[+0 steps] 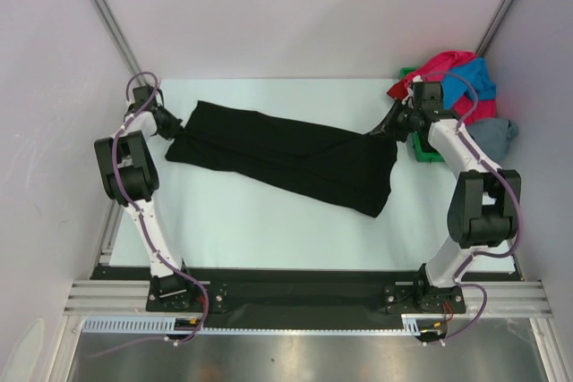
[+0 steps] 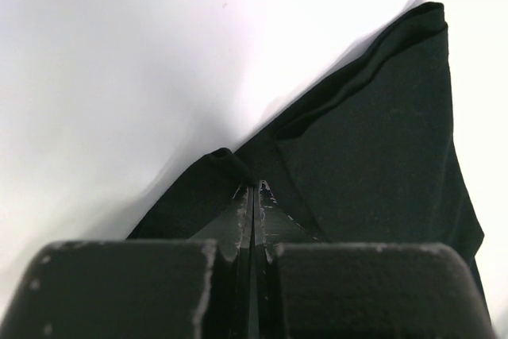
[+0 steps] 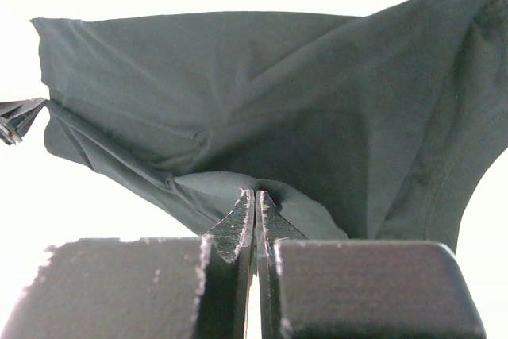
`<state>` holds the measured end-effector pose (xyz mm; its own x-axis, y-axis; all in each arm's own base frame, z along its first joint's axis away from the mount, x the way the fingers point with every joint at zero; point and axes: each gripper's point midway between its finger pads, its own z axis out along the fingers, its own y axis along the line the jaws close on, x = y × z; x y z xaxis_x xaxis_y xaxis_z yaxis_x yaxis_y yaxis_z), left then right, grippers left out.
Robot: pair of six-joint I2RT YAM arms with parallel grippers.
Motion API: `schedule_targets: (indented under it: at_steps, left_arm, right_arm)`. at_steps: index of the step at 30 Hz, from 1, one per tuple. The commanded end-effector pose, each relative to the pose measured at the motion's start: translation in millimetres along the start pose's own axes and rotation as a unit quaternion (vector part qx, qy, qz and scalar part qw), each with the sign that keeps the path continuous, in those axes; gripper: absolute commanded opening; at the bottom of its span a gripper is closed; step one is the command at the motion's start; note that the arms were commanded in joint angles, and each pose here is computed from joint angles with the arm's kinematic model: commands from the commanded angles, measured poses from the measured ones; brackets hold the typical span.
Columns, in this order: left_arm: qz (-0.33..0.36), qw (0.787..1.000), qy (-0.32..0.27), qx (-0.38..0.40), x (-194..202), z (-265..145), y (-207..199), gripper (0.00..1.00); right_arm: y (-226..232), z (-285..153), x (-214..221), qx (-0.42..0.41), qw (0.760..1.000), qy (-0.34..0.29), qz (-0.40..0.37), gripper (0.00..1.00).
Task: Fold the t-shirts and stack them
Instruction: Fold the tshirt
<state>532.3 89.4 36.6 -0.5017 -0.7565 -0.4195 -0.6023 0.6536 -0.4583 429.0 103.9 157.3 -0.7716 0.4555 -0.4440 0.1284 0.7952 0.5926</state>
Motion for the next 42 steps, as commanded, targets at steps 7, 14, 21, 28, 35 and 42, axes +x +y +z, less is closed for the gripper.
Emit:
schedule_targets:
  at_steps: [7, 14, 21, 28, 35, 42]
  left_arm:
    - [0.000, 0.999, -0.030, 0.011, -21, -2, -14, 0.00]
    - [-0.001, 1.000, -0.027, 0.015, -20, -1, -15, 0.00]
    - [-0.001, 1.000, -0.028, 0.013, -20, -1, -14, 0.00]
    - [0.001, 0.999, -0.029, 0.014, -22, -2, -15, 0.00]
    - [0.006, 0.999, -0.028, 0.018, -22, -1, -17, 0.03]
    - [0.018, 0.999, -0.033, 0.023, -26, -2, -19, 0.18]
  right_arm:
    - [5, 15, -31, -0.006, 1.000, -0.026, -0.003, 0.00]
    - [-1, 31, -37, 0.001, 1.000, -0.023, -0.002, 0.00]
    - [-2, 41, -48, 0.007, 1.000, -0.030, -0.003, 0.00]
    - [-1, 54, -60, 0.007, 0.999, -0.032, -0.004, 0.00]
    - [-10, 71, -64, 0.015, 1.000, -0.028, 0.000, 0.00]
    - [-17, 85, -67, 0.021, 1.000, -0.023, 0.000, 0.00]
